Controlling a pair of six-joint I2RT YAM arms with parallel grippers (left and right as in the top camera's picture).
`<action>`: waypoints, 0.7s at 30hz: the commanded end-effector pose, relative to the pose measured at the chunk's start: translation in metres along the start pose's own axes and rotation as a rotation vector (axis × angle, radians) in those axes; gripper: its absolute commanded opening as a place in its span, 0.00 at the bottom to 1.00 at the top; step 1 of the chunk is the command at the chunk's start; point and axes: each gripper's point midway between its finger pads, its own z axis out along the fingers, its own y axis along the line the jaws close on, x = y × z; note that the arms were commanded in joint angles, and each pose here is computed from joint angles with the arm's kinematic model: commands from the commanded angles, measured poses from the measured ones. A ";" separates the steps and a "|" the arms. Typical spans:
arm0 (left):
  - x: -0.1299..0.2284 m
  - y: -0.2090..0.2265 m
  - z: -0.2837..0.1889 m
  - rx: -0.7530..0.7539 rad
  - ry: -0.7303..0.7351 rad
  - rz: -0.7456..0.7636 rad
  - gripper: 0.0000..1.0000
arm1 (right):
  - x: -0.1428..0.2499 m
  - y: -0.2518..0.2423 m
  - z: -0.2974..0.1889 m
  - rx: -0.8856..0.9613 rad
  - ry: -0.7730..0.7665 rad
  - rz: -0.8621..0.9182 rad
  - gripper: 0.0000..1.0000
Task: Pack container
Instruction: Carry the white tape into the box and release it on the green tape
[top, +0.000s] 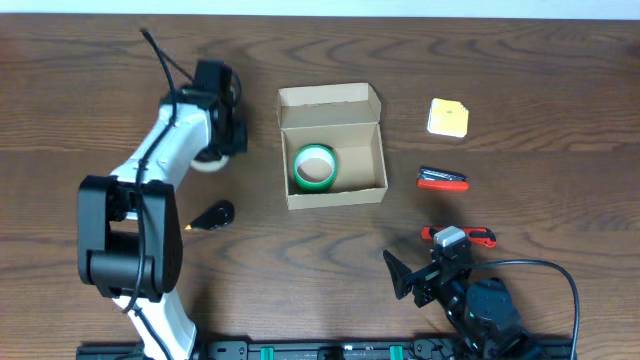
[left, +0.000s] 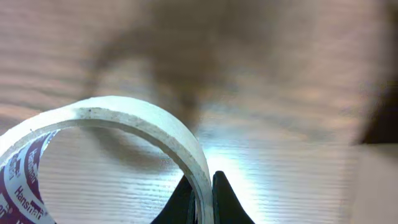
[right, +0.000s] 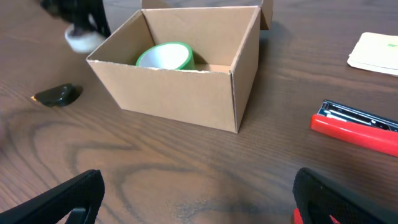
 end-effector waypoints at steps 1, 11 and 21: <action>-0.035 -0.022 -0.066 0.037 -0.155 0.043 0.06 | 0.000 0.000 0.000 -0.001 -0.003 -0.016 0.99; 0.009 -0.152 -0.124 0.182 -0.223 0.340 0.06 | 0.000 0.000 0.000 -0.001 -0.003 -0.016 0.99; 0.065 -0.206 -0.097 0.218 -0.117 0.538 0.06 | 0.000 0.000 0.000 -0.001 -0.003 -0.016 0.99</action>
